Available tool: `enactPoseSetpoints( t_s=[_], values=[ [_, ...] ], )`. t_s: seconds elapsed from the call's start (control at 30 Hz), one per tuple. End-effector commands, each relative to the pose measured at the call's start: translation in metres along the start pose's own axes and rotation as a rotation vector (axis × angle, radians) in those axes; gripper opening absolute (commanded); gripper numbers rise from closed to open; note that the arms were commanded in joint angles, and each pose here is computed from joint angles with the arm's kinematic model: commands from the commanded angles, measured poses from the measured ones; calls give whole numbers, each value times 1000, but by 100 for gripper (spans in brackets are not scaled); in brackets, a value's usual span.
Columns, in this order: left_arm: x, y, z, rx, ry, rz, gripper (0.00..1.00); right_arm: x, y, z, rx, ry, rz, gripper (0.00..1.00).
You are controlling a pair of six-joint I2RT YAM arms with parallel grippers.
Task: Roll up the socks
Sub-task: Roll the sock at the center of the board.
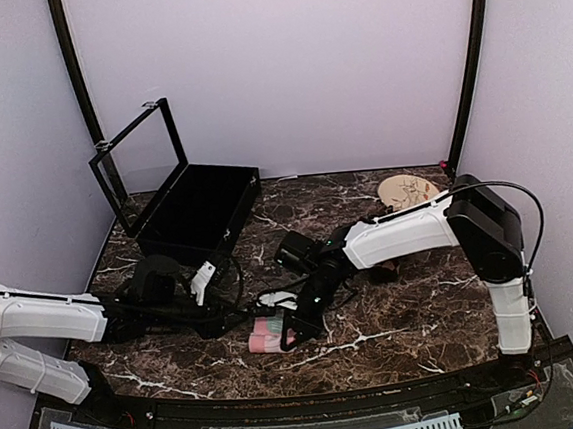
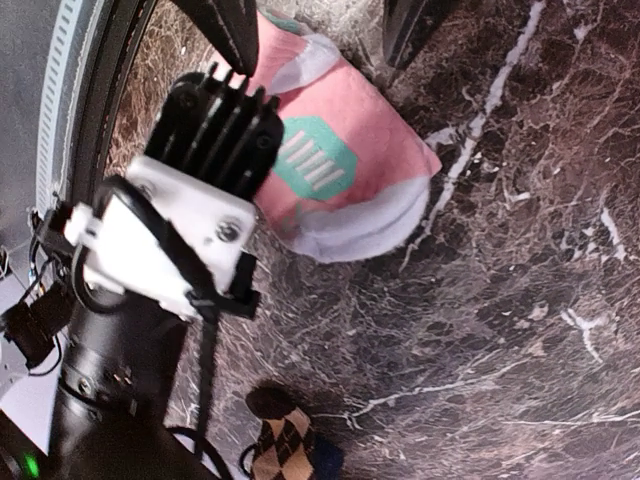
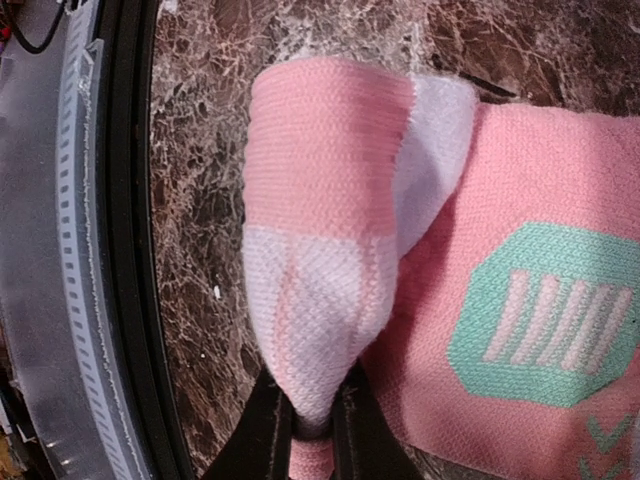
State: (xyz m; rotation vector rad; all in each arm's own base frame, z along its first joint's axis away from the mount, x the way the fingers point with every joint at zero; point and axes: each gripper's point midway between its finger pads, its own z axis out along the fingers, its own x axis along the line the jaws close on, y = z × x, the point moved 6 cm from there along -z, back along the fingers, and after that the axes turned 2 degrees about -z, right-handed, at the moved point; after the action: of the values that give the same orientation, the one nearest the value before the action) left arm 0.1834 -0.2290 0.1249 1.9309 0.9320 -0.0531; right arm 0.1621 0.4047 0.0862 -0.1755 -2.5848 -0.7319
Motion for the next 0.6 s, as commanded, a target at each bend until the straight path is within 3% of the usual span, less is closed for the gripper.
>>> enactPoseSetpoints(
  t_s=[0.0,0.27,0.57],
  values=[
    [-16,-5,2,-20,5,146,44,3,-1,-2,1,113,72,1],
    [-34,-18,5,23,-50,256,44,1,-9,2,9,169,115,0],
    [-53,-30,24,182,-120,368,48,-1,-9,4,16,207,134,0]
  ],
)
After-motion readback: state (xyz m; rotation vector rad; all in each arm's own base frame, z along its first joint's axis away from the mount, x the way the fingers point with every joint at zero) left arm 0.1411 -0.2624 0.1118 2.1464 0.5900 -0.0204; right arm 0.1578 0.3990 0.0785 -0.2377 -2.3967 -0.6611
